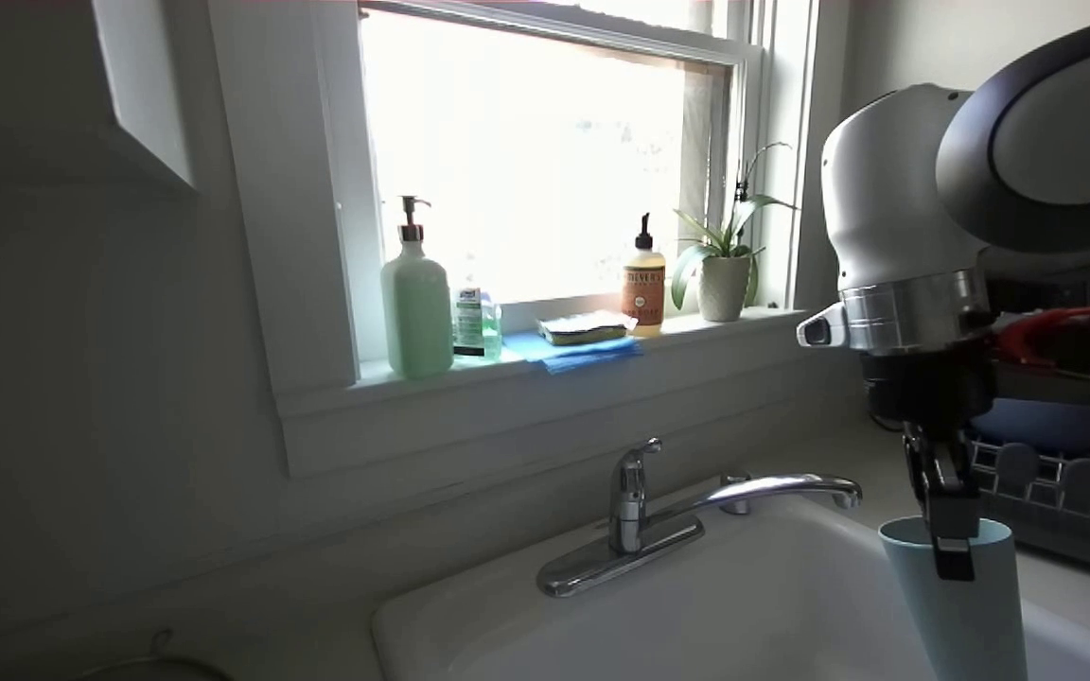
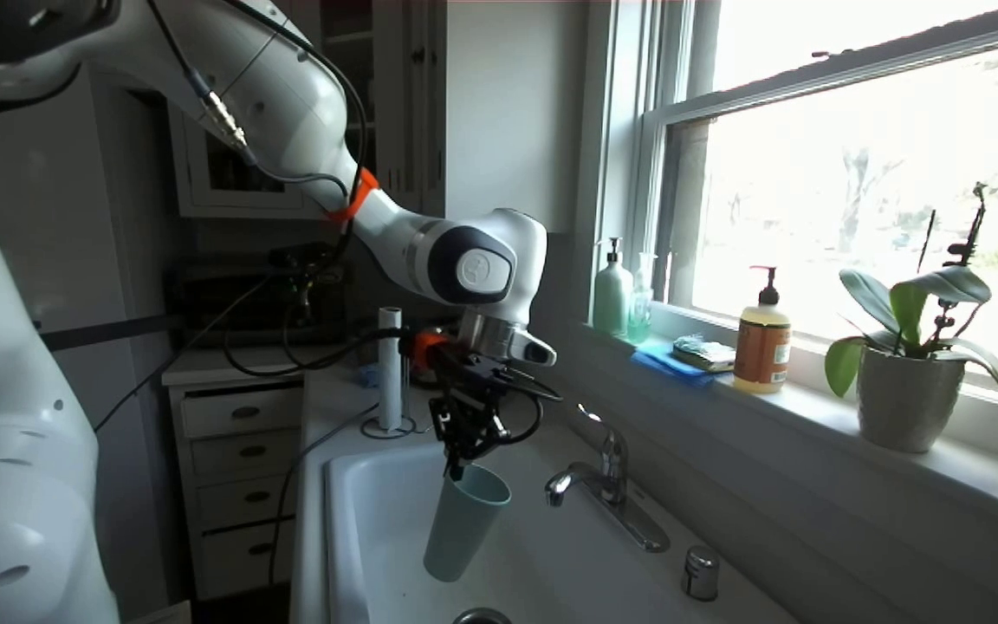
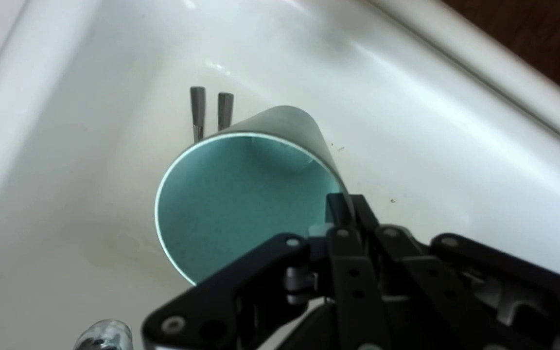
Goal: Pick up the light blue cup on the counter top and put it in the sink, move the tap nozzle to the mouth of the cup and open tap using the faucet
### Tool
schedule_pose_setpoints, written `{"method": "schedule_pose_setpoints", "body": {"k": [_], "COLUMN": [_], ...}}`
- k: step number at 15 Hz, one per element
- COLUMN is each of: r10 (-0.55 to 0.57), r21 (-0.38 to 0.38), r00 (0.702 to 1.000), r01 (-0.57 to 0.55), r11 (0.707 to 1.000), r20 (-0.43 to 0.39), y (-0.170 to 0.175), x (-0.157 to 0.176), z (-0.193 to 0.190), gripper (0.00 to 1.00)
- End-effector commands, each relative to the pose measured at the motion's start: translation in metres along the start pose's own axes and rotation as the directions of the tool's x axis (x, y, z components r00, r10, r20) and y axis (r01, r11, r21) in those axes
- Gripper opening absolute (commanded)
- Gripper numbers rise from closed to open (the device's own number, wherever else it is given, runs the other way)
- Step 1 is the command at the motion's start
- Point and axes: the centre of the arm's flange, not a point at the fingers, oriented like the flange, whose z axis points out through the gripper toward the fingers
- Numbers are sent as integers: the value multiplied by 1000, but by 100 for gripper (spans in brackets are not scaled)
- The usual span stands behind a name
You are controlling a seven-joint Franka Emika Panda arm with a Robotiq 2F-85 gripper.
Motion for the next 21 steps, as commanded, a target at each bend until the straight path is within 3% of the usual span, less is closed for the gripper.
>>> {"method": "schedule_pose_setpoints", "body": {"k": [1,6,10,15,21], "r10": [0,1,29,83,67], "r21": [0,1,-43,-70,-96], "r00": [1000,1000,999,992,981], "r01": [0,-1,-30,-90,-86], "r11": [1000,1000,999,994,992], "r20": [0,0,-21,-93,-181], "y": [0,0,-17,-31,-43], "x": [0,0,27,62,93], "z": [0,0,18,47,85], "gripper": [4,1,1,1,1]}}
